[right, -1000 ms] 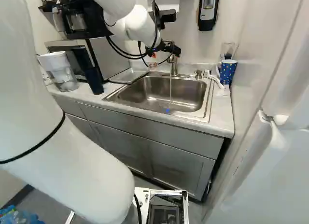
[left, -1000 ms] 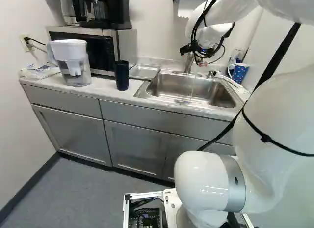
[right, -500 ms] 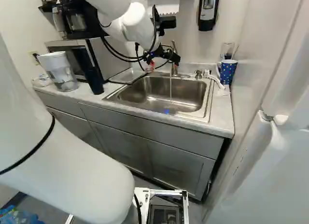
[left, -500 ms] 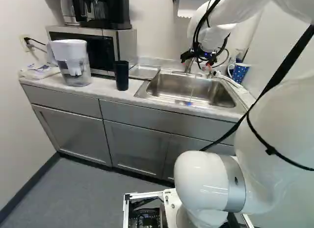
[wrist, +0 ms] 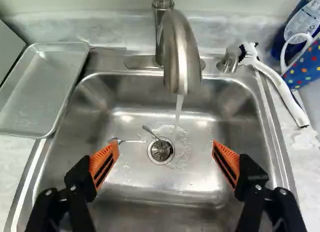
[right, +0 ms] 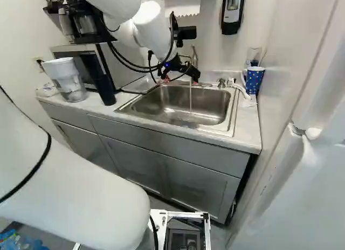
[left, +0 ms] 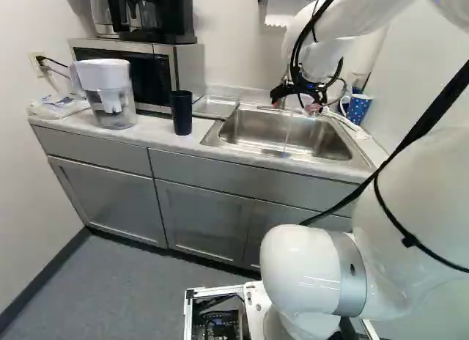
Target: Rinse the cup and place it in the tray
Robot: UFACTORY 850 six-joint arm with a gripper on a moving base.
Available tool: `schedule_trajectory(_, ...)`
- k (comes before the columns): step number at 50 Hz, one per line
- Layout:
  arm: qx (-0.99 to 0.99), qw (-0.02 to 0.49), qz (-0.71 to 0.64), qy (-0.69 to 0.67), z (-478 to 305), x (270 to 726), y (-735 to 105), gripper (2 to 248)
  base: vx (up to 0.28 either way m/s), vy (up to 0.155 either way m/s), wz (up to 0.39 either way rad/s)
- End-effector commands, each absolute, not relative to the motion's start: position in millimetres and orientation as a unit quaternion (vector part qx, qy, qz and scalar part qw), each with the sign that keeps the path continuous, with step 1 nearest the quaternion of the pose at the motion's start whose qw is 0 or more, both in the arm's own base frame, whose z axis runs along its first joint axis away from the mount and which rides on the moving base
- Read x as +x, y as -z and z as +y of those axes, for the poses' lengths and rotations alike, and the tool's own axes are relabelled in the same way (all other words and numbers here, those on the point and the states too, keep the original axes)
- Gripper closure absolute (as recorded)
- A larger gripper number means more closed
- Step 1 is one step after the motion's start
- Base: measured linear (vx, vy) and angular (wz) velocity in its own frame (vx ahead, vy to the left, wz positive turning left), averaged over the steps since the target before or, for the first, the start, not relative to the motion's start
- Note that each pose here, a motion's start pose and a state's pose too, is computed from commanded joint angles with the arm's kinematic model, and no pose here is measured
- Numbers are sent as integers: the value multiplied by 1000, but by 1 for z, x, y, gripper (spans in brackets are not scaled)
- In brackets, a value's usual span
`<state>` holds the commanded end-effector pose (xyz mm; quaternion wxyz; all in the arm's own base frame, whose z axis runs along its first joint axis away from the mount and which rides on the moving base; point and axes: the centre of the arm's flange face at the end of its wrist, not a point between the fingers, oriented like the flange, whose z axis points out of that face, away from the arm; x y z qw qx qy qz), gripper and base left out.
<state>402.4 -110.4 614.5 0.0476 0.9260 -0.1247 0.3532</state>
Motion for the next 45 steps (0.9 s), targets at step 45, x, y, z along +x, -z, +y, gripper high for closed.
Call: schedule_trajectory(45,942,41,-127,-306,-107,388,-608,3,0,0,0)
